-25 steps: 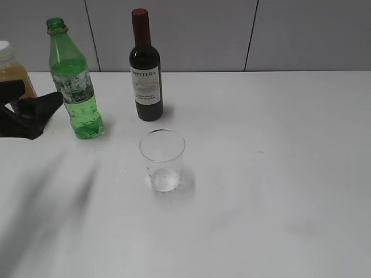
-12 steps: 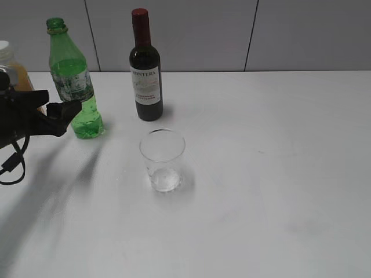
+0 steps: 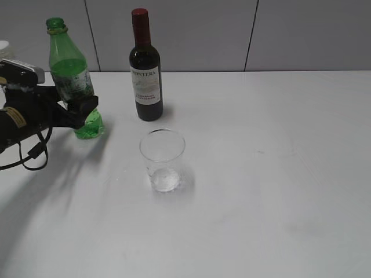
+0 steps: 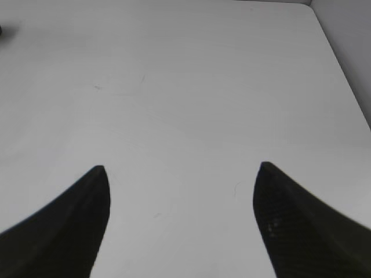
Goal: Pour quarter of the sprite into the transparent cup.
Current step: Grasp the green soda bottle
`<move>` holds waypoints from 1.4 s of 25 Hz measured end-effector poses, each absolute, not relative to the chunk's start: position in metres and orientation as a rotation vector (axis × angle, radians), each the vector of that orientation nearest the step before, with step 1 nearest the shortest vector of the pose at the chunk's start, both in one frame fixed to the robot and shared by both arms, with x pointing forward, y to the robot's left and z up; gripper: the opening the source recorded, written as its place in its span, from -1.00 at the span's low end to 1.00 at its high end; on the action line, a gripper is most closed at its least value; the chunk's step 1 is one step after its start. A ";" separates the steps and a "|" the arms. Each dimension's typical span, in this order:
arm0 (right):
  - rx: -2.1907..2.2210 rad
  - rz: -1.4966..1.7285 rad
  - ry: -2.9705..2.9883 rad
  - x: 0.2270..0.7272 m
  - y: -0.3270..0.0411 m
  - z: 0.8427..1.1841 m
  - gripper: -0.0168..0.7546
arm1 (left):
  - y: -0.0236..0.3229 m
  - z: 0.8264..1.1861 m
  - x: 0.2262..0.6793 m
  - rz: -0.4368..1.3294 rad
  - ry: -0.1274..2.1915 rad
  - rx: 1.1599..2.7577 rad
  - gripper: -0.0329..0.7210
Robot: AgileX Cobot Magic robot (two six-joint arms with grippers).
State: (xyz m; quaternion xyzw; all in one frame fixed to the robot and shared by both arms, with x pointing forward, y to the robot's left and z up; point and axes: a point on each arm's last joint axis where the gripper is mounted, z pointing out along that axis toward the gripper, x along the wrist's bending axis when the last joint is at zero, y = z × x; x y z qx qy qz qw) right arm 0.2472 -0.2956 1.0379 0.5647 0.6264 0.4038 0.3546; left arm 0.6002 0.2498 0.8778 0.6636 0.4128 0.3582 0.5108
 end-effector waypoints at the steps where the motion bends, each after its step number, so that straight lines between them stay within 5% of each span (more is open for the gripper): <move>1: 1.460 1.044 1.619 0.247 -0.296 1.038 0.58 | 0.250 0.875 0.603 0.861 0.993 1.594 0.80; 11: 1.460 1.044 1.619 0.247 -0.296 1.038 0.58 | 0.244 0.859 0.625 0.852 0.935 1.558 0.78; 20: 1.460 1.044 1.619 0.247 -0.296 1.038 0.58 | 0.243 0.859 0.625 0.853 0.917 1.536 0.32; 35: 1.460 1.044 1.619 0.247 -0.296 1.038 0.58 | 0.251 0.874 0.590 0.865 1.041 1.553 0.32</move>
